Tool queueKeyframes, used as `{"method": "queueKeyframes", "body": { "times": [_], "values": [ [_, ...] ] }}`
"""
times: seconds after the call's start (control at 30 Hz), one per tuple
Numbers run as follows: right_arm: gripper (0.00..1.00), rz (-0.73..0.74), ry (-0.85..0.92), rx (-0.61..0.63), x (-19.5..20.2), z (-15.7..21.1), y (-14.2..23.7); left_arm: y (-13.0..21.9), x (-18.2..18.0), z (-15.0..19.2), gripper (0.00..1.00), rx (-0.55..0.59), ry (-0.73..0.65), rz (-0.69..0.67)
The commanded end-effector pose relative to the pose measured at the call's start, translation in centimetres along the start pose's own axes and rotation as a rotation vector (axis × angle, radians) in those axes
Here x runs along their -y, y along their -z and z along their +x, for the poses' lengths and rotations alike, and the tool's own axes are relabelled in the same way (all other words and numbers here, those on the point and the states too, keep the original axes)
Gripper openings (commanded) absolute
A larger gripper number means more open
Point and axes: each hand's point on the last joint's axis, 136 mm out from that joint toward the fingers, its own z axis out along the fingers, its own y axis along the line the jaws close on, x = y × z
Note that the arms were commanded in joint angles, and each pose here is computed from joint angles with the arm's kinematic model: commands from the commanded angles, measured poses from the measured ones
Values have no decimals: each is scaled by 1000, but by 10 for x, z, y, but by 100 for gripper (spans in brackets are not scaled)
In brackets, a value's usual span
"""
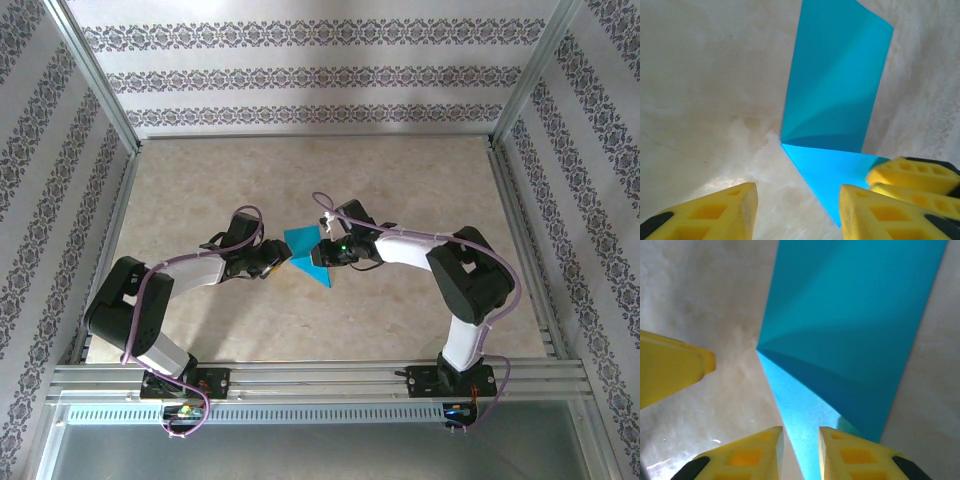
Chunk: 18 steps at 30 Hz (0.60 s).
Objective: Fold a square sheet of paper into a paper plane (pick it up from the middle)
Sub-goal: Third fold the triangle at the center of the table, then fourth fold the wing at the center of the table.
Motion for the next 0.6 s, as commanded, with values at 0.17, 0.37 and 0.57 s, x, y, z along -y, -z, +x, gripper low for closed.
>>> {"method": "queueKeyframes", "body": {
  "times": [0.17, 0.37, 0.57],
  "values": [
    [25, 74, -121, -45, 28, 10, -10, -13, 9, 1, 46, -49, 51, 51],
    [25, 76, -190, -70, 41, 20, -12, -22, 18, 1, 38, -78, 69, 97],
    [25, 76, -209, -87, 45, 26, -16, -25, 24, -4, 27, -75, 64, 108]
  ]
}}
